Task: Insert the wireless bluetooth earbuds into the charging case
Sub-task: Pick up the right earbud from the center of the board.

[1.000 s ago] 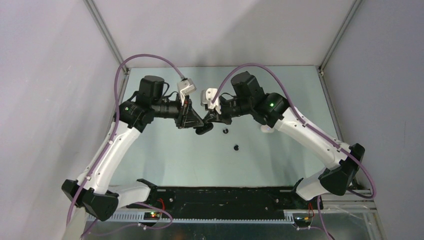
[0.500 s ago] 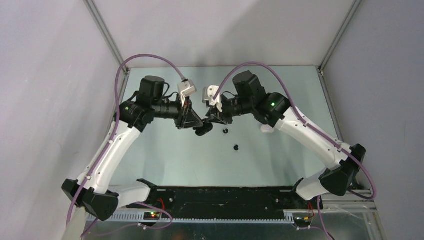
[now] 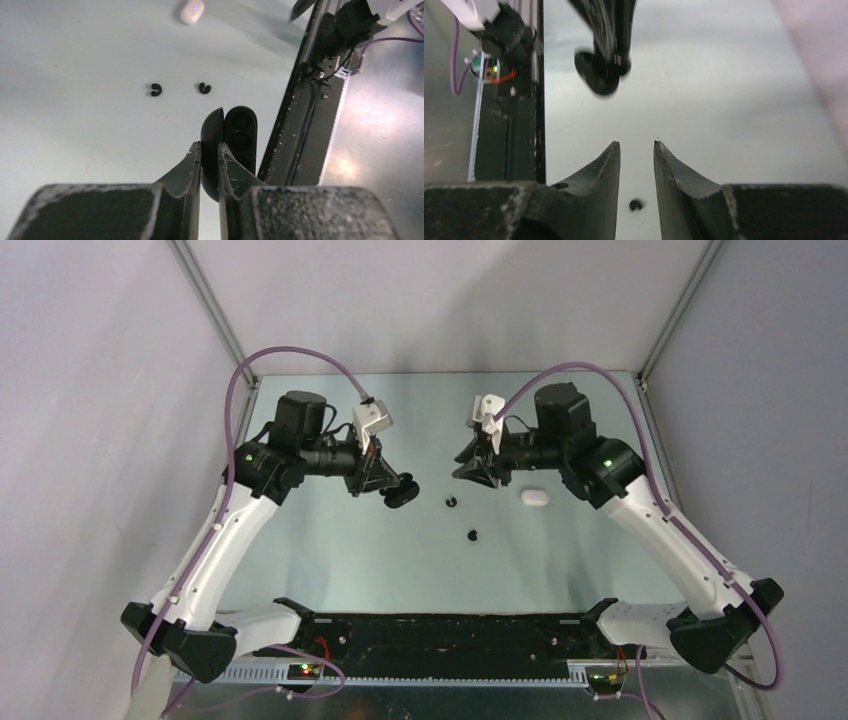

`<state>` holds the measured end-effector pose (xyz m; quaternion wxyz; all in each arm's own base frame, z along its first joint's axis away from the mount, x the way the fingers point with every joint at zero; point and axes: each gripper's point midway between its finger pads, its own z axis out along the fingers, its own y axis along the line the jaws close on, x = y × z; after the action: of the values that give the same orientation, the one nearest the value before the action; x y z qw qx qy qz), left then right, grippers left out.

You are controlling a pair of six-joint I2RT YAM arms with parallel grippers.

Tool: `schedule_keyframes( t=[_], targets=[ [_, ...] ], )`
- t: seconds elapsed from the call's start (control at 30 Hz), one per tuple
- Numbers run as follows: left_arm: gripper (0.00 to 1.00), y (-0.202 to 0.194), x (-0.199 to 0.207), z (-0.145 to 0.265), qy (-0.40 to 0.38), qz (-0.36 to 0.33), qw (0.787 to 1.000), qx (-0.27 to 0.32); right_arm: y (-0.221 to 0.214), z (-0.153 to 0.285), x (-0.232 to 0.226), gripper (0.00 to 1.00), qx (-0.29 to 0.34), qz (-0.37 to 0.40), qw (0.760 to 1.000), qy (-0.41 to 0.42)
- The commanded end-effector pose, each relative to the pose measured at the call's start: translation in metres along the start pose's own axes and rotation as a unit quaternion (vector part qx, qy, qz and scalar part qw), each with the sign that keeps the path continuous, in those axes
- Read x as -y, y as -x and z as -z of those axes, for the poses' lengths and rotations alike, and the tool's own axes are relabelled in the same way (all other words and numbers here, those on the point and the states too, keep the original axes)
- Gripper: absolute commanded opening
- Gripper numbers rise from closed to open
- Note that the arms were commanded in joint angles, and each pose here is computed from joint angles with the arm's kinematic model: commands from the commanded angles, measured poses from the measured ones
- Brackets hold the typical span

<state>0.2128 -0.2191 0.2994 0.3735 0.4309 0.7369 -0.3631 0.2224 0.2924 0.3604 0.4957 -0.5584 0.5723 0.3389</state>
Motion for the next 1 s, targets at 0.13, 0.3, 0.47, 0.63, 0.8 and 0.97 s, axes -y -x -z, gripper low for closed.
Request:
schedule_keyframes(
  t=[0.13,0.3,0.47,0.63,0.8,0.97],
  targets=[
    [0.00,0.026,-0.013,0.037,0.090,-0.131,0.987,0.012,-0.152,-0.014,-0.024,0.29,-0.154,-0.124,0.980,0.029],
    [0.00,0.017,-0.025,0.052,0.137,-0.173,0.975,-0.018,-0.202,-0.015,-0.021,0.29,-0.213,-0.057,0.974,0.057],
    [0.00,0.011,-0.030,0.061,0.161,-0.186,0.969,-0.034,-0.224,-0.026,-0.009,0.30,-0.235,0.004,0.969,0.081],
    [0.00,0.006,-0.029,0.062,0.162,-0.186,0.968,-0.040,-0.238,-0.038,0.001,0.31,-0.249,0.088,0.958,0.111],
    [0.00,0.001,-0.028,0.060,0.157,-0.174,0.971,-0.045,-0.258,-0.051,0.006,0.33,-0.271,0.142,0.938,0.166],
    [0.00,-0.004,-0.027,0.058,0.153,-0.162,0.974,-0.047,-0.277,-0.061,0.004,0.35,-0.290,0.171,0.917,0.213]
  ],
)
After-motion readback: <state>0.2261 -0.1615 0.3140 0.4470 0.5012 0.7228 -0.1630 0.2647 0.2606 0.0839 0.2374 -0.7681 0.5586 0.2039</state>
